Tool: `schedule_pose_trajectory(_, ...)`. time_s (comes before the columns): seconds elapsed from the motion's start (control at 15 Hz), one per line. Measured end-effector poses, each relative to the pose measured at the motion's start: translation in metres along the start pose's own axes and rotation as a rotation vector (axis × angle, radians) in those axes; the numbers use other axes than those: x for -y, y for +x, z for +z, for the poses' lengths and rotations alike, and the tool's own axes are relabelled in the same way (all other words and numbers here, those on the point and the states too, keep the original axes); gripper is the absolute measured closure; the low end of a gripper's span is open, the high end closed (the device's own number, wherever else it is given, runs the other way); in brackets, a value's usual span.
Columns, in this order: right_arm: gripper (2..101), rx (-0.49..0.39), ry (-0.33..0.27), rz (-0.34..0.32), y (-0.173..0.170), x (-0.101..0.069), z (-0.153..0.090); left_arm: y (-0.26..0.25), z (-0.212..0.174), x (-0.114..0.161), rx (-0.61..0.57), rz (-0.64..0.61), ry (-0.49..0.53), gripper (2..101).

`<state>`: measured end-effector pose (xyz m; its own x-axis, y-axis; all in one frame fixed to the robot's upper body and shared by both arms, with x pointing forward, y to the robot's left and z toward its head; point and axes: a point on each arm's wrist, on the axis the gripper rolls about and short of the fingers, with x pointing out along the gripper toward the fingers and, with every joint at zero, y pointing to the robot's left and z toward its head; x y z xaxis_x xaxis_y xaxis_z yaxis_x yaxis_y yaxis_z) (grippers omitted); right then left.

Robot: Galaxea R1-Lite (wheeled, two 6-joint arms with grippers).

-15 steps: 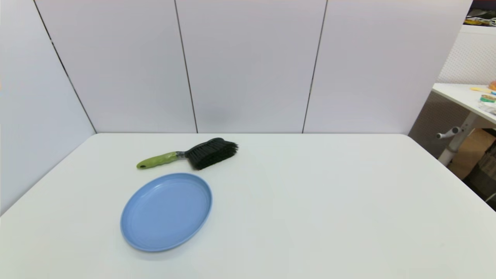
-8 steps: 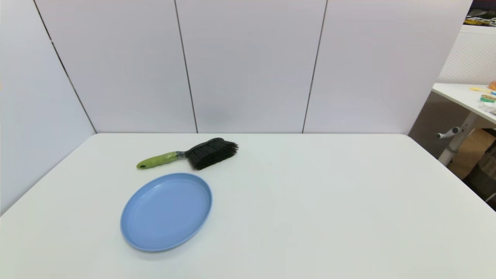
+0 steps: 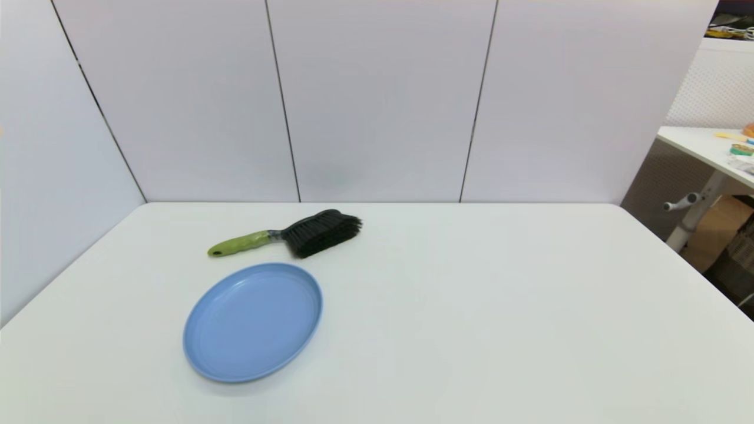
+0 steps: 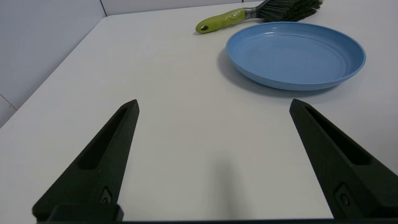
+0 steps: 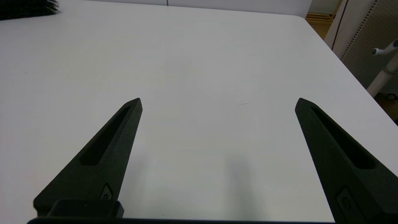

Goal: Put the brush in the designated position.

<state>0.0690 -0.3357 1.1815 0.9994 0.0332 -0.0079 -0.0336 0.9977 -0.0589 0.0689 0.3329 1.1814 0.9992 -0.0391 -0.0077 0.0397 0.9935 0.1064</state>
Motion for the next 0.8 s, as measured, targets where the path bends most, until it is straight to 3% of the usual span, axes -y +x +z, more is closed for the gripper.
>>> schedule_pose_trajectory(0.8,5.0,0.0,0.013,-0.005,0.0,0.0001,0.0,0.0,0.0,0.0,-0.001,0.0,0.0,5.4)
